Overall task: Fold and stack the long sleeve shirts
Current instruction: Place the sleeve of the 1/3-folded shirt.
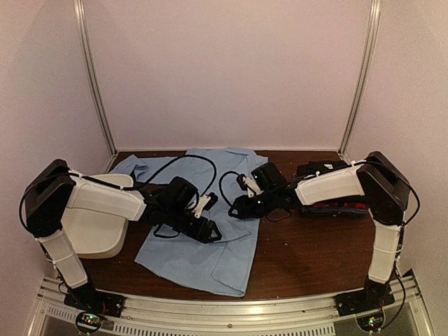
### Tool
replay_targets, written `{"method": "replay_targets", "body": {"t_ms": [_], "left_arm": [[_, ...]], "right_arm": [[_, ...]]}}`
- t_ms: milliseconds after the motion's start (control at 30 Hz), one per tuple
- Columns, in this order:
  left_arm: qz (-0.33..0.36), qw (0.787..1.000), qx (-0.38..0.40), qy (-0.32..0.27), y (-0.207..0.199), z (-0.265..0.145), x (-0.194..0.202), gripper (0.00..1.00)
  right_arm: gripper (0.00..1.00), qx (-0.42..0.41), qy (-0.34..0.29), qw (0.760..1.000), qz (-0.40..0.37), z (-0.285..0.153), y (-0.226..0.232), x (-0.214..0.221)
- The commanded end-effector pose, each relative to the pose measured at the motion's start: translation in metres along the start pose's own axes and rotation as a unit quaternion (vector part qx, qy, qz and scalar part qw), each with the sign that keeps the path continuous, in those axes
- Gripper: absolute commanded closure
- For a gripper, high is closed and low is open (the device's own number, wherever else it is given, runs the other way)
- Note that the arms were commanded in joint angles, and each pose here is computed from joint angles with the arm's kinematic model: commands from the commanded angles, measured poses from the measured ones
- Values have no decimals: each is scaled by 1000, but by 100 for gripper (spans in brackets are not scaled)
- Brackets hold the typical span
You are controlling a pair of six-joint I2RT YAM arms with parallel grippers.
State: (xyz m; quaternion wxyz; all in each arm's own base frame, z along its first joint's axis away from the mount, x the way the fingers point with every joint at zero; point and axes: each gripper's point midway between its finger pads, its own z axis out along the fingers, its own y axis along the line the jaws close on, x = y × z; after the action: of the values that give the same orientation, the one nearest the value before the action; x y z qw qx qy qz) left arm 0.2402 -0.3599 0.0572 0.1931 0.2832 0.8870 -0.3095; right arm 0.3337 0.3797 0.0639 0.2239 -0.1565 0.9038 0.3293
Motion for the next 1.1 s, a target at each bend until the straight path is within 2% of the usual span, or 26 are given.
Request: {"method": "replay_targets", "body": {"t_ms": [0, 167, 333, 667, 733, 900, 1067], "left_arm": [[-56, 996, -20, -61, 15, -11, -23, 35], [-84, 993, -7, -88, 20, -16, -36, 42], [-78, 992, 16, -95, 11, -15, -47, 45], [-55, 994, 58, -72, -4, -8, -46, 71], [-55, 995, 45, -71, 0, -10, -45, 71], [-89, 994, -35, -62, 30, -18, -40, 62], [-100, 993, -31, -58, 32, -25, -39, 52]], "right_arm": [[52, -31, -6, 999, -11, 5, 10, 1], [52, -44, 4, 999, -6, 14, 11, 7], [53, -59, 16, 998, 0, 23, 11, 15], [54, -80, 22, 997, 5, 22, 19, 17], [54, -84, 21, 996, 4, 19, 21, 17], [56, -102, 29, 994, -4, 12, 33, 21], [60, -109, 36, 993, -15, 4, 45, 31]]}}
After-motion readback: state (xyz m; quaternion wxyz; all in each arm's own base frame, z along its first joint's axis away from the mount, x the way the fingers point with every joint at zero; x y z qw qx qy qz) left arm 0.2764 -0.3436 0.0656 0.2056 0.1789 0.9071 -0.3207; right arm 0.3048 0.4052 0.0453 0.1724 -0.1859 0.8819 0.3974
